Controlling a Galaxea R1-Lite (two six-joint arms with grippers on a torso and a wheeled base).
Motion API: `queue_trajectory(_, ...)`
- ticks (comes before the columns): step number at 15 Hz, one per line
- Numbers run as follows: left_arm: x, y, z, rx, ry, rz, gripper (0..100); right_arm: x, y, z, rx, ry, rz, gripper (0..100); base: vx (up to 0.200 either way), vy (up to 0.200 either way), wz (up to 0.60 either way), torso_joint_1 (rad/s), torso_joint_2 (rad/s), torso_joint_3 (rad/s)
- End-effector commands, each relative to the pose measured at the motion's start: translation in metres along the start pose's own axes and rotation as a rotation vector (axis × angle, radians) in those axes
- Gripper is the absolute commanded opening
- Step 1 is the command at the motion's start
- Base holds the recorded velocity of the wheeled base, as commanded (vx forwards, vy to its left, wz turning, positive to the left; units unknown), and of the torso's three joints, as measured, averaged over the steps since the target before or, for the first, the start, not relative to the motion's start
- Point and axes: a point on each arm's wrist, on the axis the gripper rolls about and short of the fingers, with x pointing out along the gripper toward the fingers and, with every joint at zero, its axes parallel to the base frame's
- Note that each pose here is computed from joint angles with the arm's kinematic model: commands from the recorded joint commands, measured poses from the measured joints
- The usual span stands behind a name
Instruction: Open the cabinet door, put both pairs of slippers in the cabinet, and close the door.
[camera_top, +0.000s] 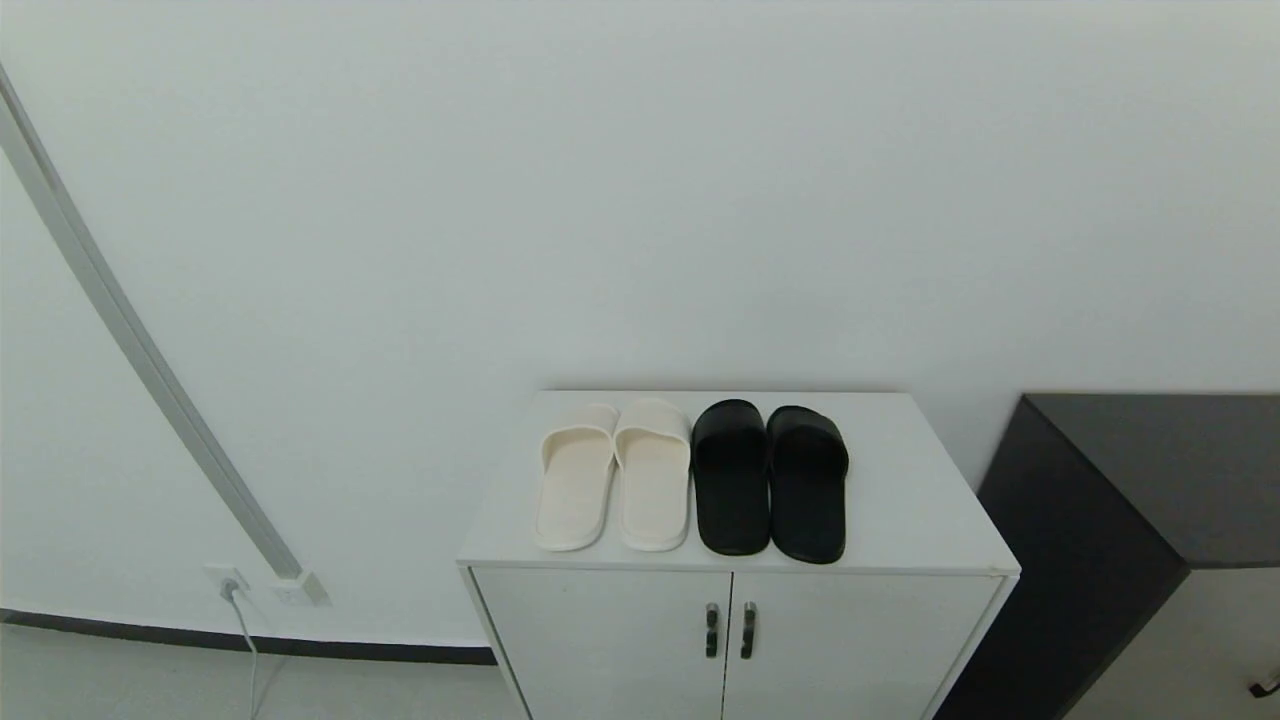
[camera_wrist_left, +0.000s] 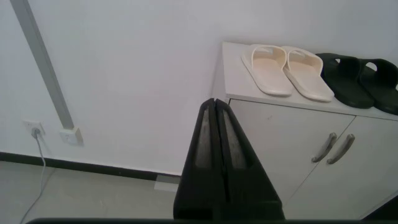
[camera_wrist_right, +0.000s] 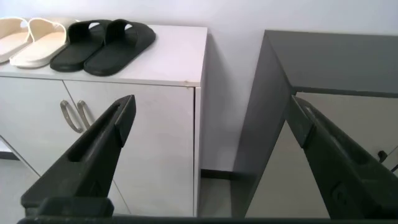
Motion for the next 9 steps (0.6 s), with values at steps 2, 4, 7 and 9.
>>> queue_trajectory(2,0.0,0.0,0.0,-0.001,0.001,0.001,0,0.0,0.0,0.0,0.001,0.001,-0.009,100,0.0,0.0,0.0,0.0,0.0,0.0)
queue_trajectory(4,0.0,0.0,0.0,-0.001,-0.001,0.001,0,0.0,0.0,0.0,0.012,-0.002,-0.019,100,0.0,0.0,0.0,0.0,0.0,0.0)
queue_trajectory(7,0.0,0.0,0.0,-0.001,0.001,0.001,0,-0.005,-0.007,0.118,0.255,-0.111,0.035,100,0.0,0.0,0.0,0.0,0.0,0.0)
queue_trajectory(9,0.0,0.0,0.0,-0.001,0.001,0.001,0,0.033,-0.006,0.113,0.137,0.121,0.084,100,0.0,0.0,0.0,0.0,0.0,0.0)
